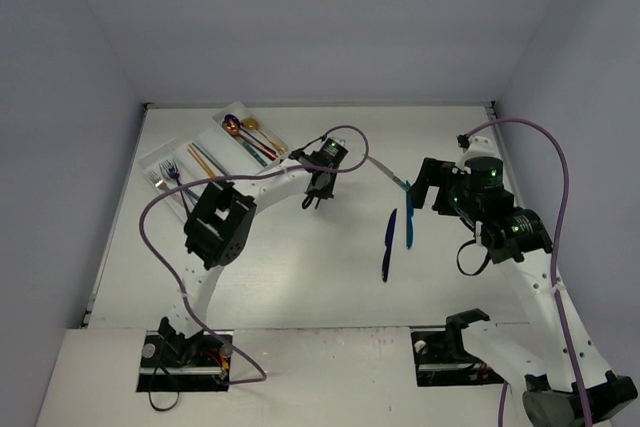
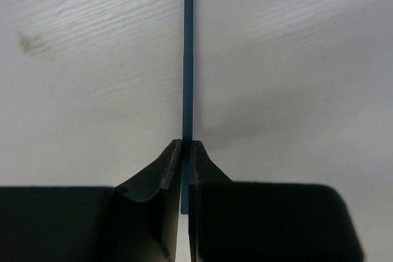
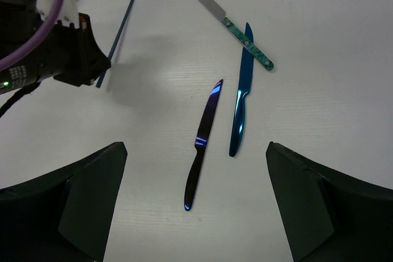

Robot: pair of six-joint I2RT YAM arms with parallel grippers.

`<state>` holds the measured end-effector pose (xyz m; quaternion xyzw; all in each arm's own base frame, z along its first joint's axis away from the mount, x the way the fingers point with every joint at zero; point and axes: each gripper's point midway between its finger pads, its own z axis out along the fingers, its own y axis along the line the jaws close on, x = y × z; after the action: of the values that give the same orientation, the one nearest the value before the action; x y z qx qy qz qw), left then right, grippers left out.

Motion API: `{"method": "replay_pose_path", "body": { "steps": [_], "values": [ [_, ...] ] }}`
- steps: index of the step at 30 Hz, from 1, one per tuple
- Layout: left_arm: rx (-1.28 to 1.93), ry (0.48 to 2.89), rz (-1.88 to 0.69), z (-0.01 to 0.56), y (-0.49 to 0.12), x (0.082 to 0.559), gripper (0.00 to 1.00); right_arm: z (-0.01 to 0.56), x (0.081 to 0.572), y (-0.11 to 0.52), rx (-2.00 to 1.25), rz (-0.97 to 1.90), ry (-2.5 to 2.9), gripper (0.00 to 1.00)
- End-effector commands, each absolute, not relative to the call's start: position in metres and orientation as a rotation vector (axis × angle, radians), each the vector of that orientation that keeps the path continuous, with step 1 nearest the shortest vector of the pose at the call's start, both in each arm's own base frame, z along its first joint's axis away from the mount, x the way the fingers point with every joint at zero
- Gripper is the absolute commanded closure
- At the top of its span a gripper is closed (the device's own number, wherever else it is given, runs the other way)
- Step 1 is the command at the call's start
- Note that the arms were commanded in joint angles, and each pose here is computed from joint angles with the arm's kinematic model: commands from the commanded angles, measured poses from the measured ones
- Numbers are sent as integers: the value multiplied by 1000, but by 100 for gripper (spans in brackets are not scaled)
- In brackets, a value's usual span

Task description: Sort the eating utensils into containers

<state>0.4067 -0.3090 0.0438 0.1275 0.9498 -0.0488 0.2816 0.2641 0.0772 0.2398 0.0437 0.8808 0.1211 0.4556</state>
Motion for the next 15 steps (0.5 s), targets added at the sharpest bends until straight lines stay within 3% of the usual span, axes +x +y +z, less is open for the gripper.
{"method": "replay_pose_path", "body": {
  "steps": [1,10,15],
  "values": [
    [109,2353,-164,164,-263,423,100,243,268,76,101,291,2146,5],
    [-534,2196,-90,193,-104,440,100,227,266,81,88,317,2195,5],
    [-783,2118,-105,176,-45,460,100,215,265,81,79,304,2227,4]
  ]
}}
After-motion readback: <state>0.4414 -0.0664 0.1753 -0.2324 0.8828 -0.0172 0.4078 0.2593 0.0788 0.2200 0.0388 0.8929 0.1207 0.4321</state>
